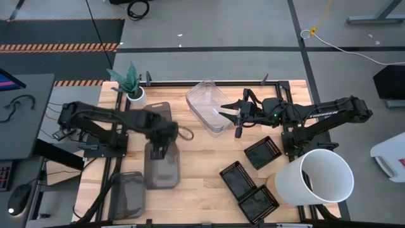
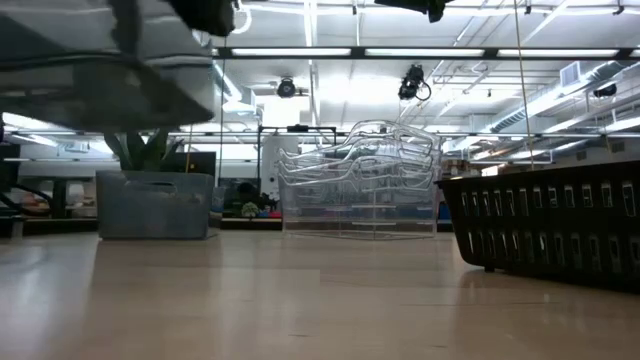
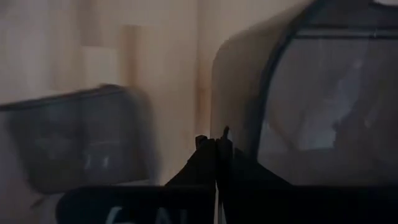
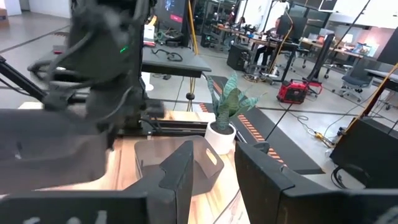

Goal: Stack baskets by color
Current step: Stack the bottom right black bin on the top black bin

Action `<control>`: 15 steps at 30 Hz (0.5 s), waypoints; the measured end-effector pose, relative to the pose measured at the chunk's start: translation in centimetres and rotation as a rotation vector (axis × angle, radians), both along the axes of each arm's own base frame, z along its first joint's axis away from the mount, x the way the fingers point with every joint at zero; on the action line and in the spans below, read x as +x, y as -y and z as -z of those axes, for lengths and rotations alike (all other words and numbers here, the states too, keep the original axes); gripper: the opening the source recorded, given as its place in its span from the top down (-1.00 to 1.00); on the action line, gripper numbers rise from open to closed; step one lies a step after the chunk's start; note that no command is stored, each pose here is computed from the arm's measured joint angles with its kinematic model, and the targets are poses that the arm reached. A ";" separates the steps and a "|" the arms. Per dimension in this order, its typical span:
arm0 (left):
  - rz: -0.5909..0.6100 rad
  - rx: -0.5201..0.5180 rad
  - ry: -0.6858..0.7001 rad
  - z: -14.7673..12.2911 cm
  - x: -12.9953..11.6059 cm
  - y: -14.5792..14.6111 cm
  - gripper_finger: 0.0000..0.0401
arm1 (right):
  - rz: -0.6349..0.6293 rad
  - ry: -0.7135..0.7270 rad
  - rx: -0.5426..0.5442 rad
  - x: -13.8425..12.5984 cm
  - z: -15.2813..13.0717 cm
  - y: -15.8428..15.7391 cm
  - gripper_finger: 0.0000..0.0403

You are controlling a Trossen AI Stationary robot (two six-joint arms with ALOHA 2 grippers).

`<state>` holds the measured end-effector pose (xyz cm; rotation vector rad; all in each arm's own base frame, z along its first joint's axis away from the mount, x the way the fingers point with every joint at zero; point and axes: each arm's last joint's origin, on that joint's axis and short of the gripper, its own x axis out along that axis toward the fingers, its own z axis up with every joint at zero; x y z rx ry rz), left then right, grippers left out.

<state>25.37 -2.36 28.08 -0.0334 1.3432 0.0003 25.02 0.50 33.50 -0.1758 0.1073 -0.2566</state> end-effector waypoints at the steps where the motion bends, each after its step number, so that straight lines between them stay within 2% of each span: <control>1: 0.002 0.009 0.004 -0.6 0.0 -0.7 0.98 | 0.000 -0.001 0.000 0.0 0.0 0.0 0.39; 6: -0.044 0.040 -0.005 -1.8 -0.2 -5.1 0.98 | 0.000 -0.008 0.000 0.0 0.1 0.0 0.39; 10: -0.120 0.056 -0.046 -1.8 -1.4 -9.2 0.98 | 0.000 -0.010 -0.001 0.0 0.1 0.0 0.39; 15: -0.156 0.076 -0.061 -1.7 -2.8 -13.1 0.98 | 0.000 -0.010 -0.001 0.0 0.1 0.0 0.39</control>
